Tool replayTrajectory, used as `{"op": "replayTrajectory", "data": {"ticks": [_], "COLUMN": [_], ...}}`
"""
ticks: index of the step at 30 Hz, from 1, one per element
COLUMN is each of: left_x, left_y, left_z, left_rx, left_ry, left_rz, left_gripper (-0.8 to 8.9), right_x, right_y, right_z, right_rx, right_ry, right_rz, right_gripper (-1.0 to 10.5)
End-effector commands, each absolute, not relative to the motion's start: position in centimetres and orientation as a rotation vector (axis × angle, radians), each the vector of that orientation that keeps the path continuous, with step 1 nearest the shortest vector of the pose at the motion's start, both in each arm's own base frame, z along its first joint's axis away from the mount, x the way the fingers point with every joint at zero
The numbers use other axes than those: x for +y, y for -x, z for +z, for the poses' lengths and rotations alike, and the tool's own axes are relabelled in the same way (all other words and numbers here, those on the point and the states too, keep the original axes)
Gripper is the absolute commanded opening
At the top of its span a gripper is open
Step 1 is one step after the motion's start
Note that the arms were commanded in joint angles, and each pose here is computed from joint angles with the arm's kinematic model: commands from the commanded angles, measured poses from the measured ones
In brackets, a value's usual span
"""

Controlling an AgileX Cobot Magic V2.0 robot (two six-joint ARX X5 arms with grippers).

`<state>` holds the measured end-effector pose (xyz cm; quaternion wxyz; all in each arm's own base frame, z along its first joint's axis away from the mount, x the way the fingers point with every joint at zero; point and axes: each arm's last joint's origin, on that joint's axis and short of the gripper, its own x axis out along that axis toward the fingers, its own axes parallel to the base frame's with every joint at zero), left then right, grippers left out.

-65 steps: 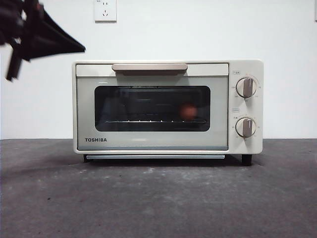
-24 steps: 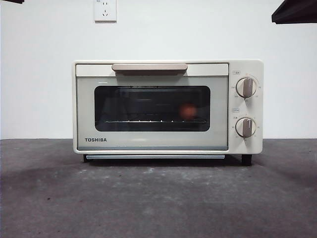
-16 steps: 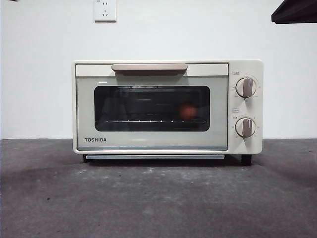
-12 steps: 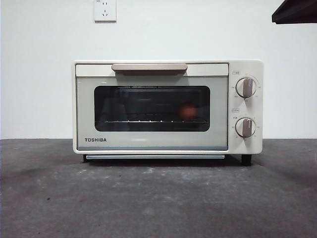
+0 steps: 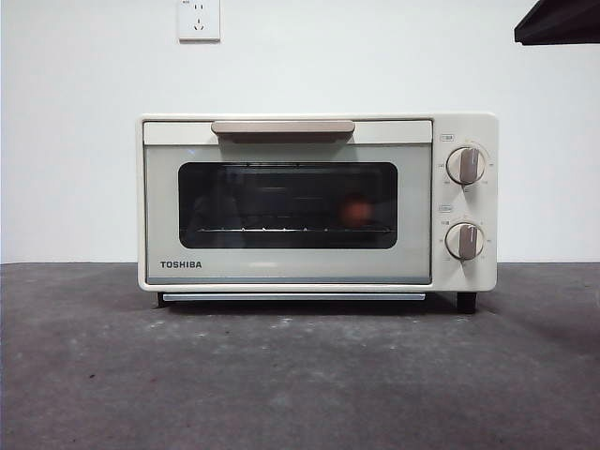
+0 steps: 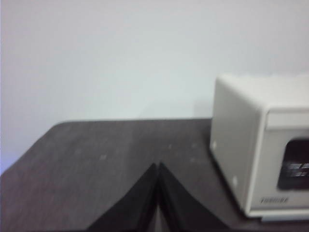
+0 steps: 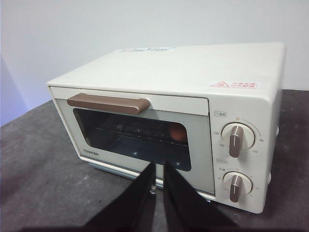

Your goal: Eggoven

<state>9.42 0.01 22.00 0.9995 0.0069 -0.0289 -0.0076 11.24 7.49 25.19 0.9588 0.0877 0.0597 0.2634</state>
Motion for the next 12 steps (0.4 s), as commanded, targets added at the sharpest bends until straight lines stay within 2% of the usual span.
{"op": "replayTrajectory", "data": {"ticks": [1, 12], "left_x": [0.1, 0.3], "left_y": [-9.5, -9.6], "left_z": [20.3, 16.0], "left_rx": [-0.041, 0.094], "left_ry": [-0.014, -0.009], "left_rz": [0.001, 0.013], "left_gripper": [0.08, 0.08], "right_x": [7.6, 7.6], "right_y": [-11.2, -11.2], "right_z": [25.2, 25.2], "right_rx": [0.111, 0.111], "right_ry": [-0.169, -0.169], "right_rz": [0.538, 0.538], "right_gripper": [0.0, 0.0]}}
